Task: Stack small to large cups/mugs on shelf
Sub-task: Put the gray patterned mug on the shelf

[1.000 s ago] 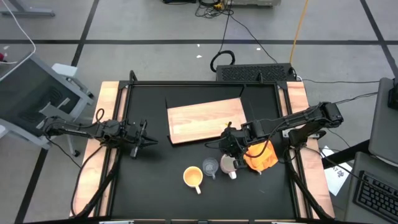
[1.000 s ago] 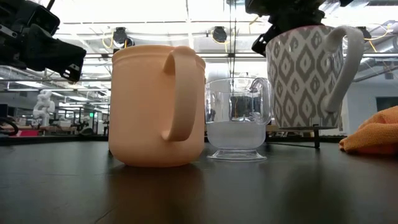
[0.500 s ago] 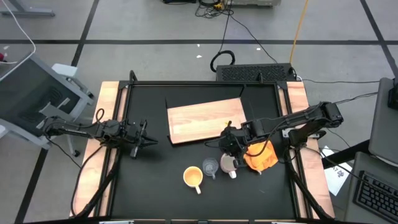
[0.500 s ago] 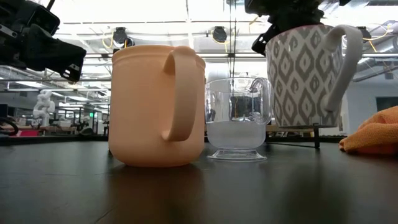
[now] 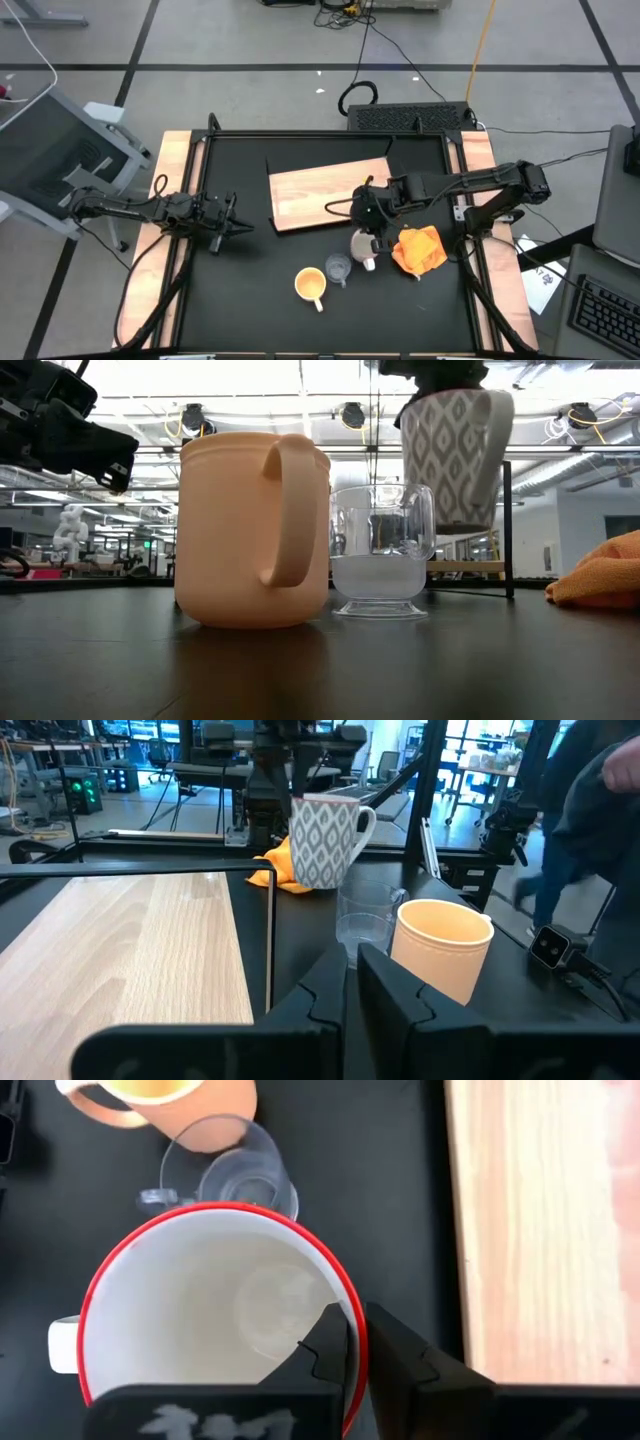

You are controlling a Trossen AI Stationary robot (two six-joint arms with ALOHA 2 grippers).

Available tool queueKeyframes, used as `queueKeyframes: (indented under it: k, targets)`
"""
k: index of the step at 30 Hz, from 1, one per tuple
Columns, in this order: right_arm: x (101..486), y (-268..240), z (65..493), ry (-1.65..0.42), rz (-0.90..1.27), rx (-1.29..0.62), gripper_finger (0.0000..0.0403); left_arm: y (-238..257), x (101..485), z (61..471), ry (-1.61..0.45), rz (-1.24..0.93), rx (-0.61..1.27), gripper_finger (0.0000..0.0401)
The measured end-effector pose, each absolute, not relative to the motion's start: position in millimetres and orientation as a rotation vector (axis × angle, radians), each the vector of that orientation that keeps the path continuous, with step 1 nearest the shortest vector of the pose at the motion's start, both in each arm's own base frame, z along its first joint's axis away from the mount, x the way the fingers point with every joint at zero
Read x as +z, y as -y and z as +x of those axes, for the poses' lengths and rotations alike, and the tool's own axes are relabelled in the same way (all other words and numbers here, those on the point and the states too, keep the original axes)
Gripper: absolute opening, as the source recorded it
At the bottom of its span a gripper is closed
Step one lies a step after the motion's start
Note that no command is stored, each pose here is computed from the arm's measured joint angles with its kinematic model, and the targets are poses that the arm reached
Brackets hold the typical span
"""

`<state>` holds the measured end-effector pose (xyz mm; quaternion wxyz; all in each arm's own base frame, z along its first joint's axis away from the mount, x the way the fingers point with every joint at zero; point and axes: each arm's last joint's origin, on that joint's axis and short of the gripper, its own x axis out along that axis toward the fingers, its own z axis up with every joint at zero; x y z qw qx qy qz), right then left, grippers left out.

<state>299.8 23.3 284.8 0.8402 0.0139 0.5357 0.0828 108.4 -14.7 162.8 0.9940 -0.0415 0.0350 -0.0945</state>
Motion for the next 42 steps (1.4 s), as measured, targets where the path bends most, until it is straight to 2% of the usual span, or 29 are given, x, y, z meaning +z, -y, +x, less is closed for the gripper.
queueKeyframes:
  k: [30, 42]
  targets:
    - [285.0, -9.1, 298.9, -1.146, 0.009, 0.166, 0.0013, 14.7, 161.6, 108.3, -0.082, -0.082, -0.189, 0.0031]
    - [285.7, 23.8, 299.9, -1.119, 0.008, 0.106, 0.0012, 14.6, 161.2, 108.3, -0.087, -0.081, -0.189, 0.0031]
